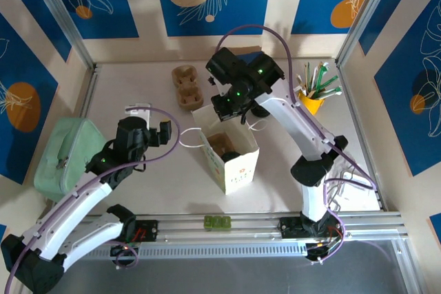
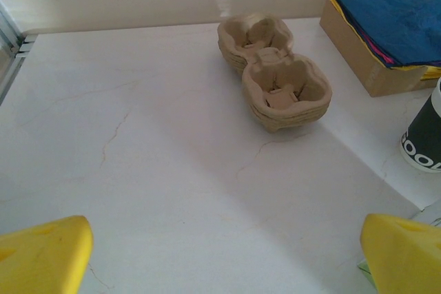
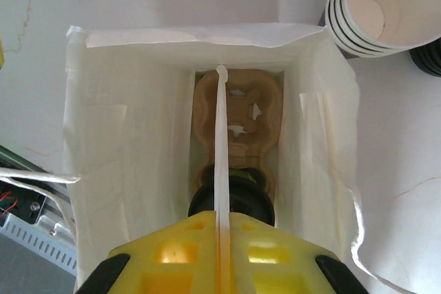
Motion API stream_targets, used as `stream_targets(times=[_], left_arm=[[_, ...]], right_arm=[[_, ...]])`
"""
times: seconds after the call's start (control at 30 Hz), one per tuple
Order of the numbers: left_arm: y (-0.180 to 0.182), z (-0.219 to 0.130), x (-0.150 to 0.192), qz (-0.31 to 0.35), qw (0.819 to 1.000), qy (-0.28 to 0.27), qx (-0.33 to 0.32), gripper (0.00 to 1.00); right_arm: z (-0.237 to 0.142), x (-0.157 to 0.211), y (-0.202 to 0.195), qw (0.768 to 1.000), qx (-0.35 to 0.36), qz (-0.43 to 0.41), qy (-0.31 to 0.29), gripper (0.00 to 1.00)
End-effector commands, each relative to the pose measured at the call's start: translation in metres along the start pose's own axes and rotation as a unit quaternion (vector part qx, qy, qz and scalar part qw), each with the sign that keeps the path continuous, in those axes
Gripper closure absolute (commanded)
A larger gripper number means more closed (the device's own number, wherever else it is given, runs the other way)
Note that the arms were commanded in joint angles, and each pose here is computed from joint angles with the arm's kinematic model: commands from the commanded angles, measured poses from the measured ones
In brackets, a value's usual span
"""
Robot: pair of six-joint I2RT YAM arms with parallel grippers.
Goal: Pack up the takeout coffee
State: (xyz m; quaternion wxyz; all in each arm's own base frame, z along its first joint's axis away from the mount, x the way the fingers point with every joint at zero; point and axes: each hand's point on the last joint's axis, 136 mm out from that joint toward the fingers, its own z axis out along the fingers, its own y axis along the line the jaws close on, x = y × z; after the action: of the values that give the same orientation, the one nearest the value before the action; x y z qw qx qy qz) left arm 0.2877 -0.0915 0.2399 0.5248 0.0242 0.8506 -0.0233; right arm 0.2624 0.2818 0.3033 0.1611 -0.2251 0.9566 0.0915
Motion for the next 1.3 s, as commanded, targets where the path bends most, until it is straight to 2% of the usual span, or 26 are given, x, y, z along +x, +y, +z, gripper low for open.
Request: stream_targets(times=[0.0, 0.17, 0.27, 0.4, 0.73, 1.07, 1.27], left_arm=[[0.001, 0.002, -0.004, -0.006, 1.0, -0.006, -0.001, 0.01], [0.001, 0.003, -0.004, -0.004, 1.0, -0.006, -0.002, 0.01], [0.002, 0.004, -0.004, -0.001, 1.0, -0.004, -0.005, 0.01], [0.002, 0.003, -0.005, 0.002, 1.0, -0.004, -0.006, 0.01], [0.002, 0.001, -0.009, 0.002, 1.0, -0.007, -0.005, 0.01], [0.001, 0.001, -0.009, -0.002, 1.0, -0.003, -0.002, 0.01], [0.004, -0.003, -0.013, 0.0, 1.0, -0.008, -0.009, 0.01]], right_arm=[[0.001, -0.002, 0.006, 1.0, -0.008, -0.008, 0.002, 0.86], [-0.001, -0.009, 0.009, 1.0, -0.011, -0.015, -0.009, 0.82], [-0.006, -0.016, 0.008, 0.999, -0.008, -0.02, -0.028, 0.71], [-0.015, -0.023, 0.008, 0.998, -0.006, -0.031, -0.053, 0.65], [-0.034, -0.044, -0.002, 0.992, 0.017, -0.046, -0.114, 0.54], [-0.058, -0.086, -0.033, 0.975, 0.059, -0.032, -0.21, 0.43], [-0.062, -0.107, -0.066, 0.967, 0.082, 0.001, -0.242, 0.39]])
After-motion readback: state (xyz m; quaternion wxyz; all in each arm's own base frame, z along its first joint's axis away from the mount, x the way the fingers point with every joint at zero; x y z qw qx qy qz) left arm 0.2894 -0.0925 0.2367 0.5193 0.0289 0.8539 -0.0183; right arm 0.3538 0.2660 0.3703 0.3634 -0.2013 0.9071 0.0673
